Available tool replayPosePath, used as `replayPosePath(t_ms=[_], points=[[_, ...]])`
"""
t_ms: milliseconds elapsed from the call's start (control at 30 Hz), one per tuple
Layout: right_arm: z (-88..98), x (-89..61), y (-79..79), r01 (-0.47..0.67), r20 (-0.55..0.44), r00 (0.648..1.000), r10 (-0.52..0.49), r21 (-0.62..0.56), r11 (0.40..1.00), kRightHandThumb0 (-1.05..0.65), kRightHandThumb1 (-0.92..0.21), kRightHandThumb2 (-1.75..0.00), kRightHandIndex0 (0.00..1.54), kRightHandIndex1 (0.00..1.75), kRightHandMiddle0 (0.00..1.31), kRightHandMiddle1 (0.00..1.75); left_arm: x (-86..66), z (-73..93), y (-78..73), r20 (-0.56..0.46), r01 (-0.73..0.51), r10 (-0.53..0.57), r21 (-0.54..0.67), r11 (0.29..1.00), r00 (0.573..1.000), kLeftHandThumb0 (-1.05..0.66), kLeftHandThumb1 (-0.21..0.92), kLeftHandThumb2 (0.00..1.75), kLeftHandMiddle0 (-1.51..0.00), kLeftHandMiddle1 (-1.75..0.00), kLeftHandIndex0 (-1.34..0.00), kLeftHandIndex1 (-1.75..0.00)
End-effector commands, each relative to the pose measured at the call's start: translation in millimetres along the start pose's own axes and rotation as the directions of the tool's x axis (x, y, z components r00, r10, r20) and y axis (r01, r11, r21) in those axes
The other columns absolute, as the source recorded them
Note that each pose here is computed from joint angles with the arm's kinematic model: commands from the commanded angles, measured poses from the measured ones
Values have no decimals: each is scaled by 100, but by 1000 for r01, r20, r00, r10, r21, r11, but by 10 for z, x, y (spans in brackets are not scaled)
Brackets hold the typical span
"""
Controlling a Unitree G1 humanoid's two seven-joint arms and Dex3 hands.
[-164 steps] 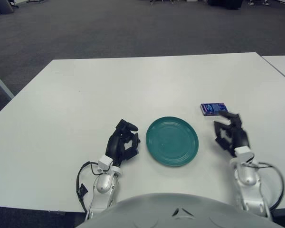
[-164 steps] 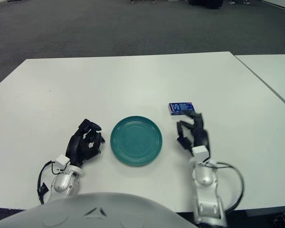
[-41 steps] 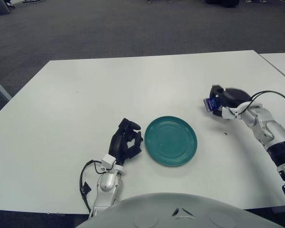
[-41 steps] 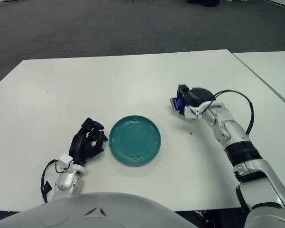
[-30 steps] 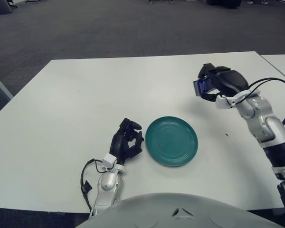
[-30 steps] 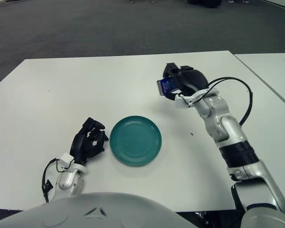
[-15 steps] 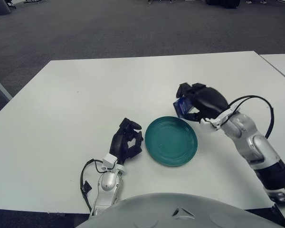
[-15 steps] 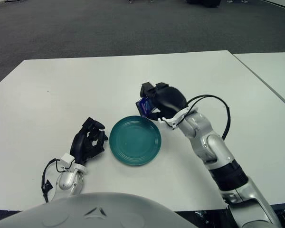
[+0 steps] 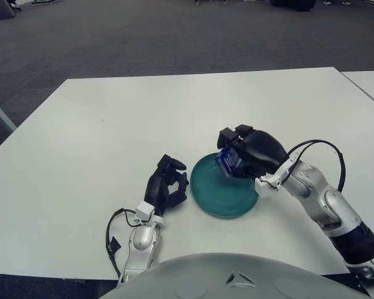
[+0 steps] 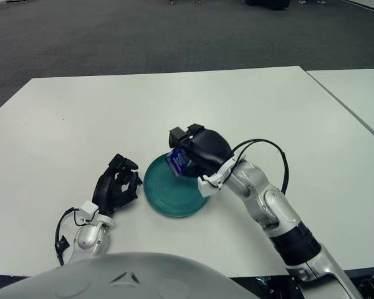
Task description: Put the gum into the plate.
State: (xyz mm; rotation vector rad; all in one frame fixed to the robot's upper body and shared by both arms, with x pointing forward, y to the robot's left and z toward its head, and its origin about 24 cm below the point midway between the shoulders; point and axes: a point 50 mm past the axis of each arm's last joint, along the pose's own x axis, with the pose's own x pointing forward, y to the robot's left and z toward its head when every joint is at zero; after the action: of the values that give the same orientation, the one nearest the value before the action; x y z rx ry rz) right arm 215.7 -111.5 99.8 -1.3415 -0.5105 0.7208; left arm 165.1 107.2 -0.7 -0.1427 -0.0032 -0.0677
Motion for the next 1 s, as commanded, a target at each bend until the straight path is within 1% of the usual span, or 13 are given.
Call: replayPosePath(t_ms=[0,100,133,500,667,733,933,967], points=[[47,-28,-5,-22,19,1000,23,-19,1000,-37,-76,-74,38,75,29,175,-62,-116,-14,-73,-16,14,-17,1000,997,-40,63,92,-57,-175,-38,-175],[61,-41,16,-37,25,999,38,-34,999,-37,-77,-73,38,75,29,175,-61,-122,-16,-76,-16,15,-15,1000,997,-40,63,92,-57,-175,-38,-175],[68,-45,34,-48,28,998,49,-42,998,-37,-75,-75,39,76,30,175,-60,-126,-17,-79,-16,15,-15,1000,997,-40,63,92,-57,-175,-38,-175],[76,-31,169,-161,39,986,164,-78,984,-37,-81,-68,38,74,27,175,-45,-148,-14,-89,-20,18,-20,1000,996,-40,63,92,-56,-175,-38,-175],[13,-16,287,-222,31,974,224,-47,974,-36,-86,-61,36,69,24,175,-35,-148,-20,-80,-16,13,-28,999,997,-40,63,93,-57,-175,-38,-175],[1,-12,305,-233,27,972,234,-36,972,-36,-89,-56,36,65,22,175,-32,-148,-23,-78,-15,13,-30,999,997,-40,63,92,-59,-175,-38,-175],[-34,5,359,-270,3,963,270,-11,963,-36,-92,-53,30,60,19,175,-8,-145,-33,-66,-22,18,-65,998,998,-40,65,90,-63,-175,-36,-175],[-37,9,365,-273,0,962,273,-5,962,-42,-92,-58,28,59,15,166,-5,-146,-32,-64,-24,20,-69,997,998,-40,65,89,-63,-175,-36,-175]])
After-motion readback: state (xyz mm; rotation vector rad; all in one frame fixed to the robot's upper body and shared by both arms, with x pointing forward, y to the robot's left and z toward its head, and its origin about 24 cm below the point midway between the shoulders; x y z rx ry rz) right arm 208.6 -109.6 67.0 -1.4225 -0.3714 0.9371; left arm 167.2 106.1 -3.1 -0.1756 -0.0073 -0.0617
